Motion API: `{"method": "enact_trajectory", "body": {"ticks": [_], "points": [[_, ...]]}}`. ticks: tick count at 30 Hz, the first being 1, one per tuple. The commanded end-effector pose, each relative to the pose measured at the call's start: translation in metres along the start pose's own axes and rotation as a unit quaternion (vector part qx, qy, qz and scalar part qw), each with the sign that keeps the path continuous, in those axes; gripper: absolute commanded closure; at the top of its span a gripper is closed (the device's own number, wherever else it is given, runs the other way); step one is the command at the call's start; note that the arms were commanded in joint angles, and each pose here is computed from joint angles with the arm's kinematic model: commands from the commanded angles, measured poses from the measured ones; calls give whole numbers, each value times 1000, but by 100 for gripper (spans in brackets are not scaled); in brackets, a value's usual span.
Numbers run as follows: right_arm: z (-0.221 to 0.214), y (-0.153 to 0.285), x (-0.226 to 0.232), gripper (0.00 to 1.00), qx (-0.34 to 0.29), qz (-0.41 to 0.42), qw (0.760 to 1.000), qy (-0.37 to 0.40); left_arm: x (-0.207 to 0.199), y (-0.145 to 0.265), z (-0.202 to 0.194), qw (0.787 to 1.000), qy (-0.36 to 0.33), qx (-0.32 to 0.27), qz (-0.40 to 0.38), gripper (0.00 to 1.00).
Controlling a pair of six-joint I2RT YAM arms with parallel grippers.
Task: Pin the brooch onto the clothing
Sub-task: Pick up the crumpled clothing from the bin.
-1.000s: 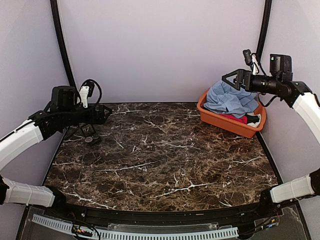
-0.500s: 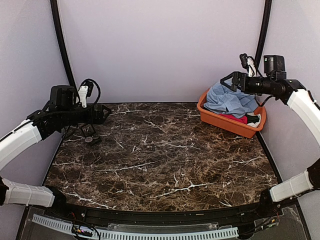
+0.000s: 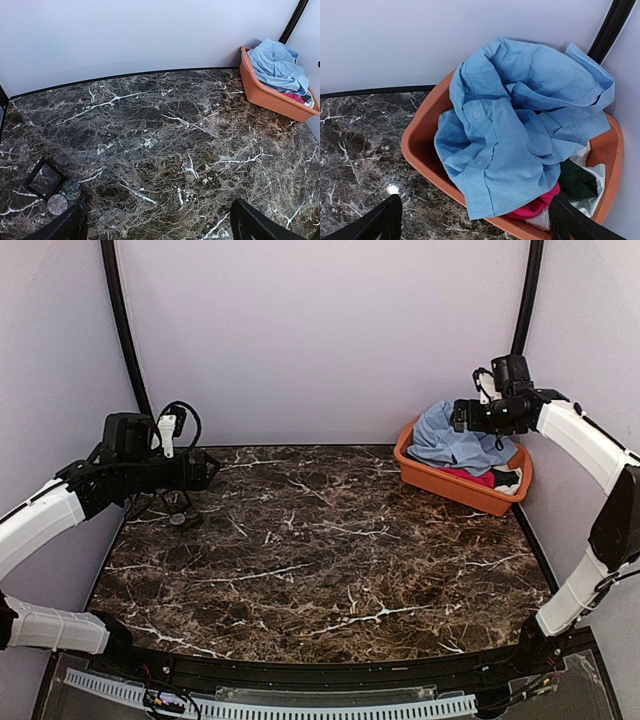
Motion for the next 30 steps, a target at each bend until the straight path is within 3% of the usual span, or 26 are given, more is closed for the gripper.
{"method": "enact_trajectory", "body": {"ticks": [1, 6, 18, 23, 25, 28, 30], "points": [[-3, -14, -11, 1, 6, -44, 999, -3, 4, -4, -11, 999, 5, 36, 25, 1], [-10, -34, -22, 1, 22, -66, 998, -10, 5, -8, -15, 998, 10, 47, 29, 1], [-20, -76, -35, 6, 92, 26, 993, -71, 2, -11, -17, 999, 6, 45, 15, 1], [-27, -93, -38, 10, 106, 22, 991, -75, 0, -12, -17, 999, 6, 44, 6, 1], [-29, -100, -40, 17, 114, 24, 990, -76, 0, -12, -17, 999, 7, 44, 5, 1], [-34, -110, -41, 42, 126, 29, 989, -76, -1, -13, -18, 999, 8, 45, 5, 1], [-32, -111, -38, 68, 127, 41, 988, -73, 0, -13, -18, 999, 8, 45, 6, 1]]}}
Point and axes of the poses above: each gripper's point midway between its finger pads, its own y axis back along the fingers, its own x axis along the line the jaws close on, z = x × y, the point moved 7 cm from there along y, back along the fingers, and after that the axes turned 15 degrees about -y, right-handed, at the moved point
